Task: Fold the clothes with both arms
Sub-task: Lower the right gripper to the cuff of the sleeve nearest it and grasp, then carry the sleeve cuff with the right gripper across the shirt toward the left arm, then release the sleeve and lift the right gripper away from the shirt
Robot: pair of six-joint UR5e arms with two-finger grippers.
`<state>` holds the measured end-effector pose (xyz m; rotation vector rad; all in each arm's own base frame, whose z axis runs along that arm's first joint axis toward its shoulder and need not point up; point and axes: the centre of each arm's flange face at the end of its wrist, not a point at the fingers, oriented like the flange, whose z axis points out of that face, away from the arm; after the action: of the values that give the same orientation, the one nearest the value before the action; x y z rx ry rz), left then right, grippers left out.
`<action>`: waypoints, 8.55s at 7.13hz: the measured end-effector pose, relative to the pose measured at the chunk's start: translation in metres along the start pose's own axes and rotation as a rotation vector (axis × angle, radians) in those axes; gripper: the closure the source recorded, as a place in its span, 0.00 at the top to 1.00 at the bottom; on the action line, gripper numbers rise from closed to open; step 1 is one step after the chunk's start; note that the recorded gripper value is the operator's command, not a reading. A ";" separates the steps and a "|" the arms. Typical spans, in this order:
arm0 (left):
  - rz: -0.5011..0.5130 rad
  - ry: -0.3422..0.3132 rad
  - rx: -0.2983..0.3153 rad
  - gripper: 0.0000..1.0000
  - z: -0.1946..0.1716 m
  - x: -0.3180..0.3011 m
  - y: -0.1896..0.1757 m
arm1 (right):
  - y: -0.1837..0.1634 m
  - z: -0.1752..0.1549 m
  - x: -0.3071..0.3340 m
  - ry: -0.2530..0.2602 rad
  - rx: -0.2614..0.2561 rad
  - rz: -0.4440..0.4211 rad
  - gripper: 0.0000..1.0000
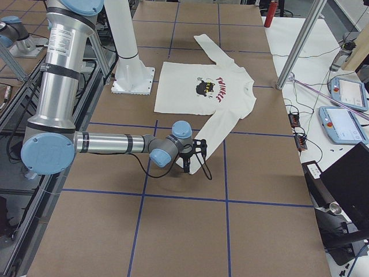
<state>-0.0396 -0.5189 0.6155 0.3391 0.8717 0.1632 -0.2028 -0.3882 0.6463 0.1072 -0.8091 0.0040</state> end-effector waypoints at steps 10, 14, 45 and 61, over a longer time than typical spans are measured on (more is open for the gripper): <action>0.008 0.000 0.008 1.00 -0.004 0.004 -0.002 | 0.010 0.002 0.015 0.001 -0.036 0.032 1.00; 0.007 0.001 0.008 1.00 -0.004 0.004 -0.001 | 0.010 0.005 0.019 0.014 -0.039 0.039 0.26; 0.003 0.001 0.007 1.00 -0.004 0.004 -0.002 | -0.237 -0.107 -0.669 -0.535 0.235 0.065 0.00; -0.631 -0.081 0.125 0.98 0.123 0.212 0.062 | -0.185 -0.172 -0.389 0.028 0.033 -0.038 1.00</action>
<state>0.1900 -0.4298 0.5574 0.1726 0.8724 -0.4877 -0.3390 -0.5404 0.2296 0.1530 -0.7791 -0.0166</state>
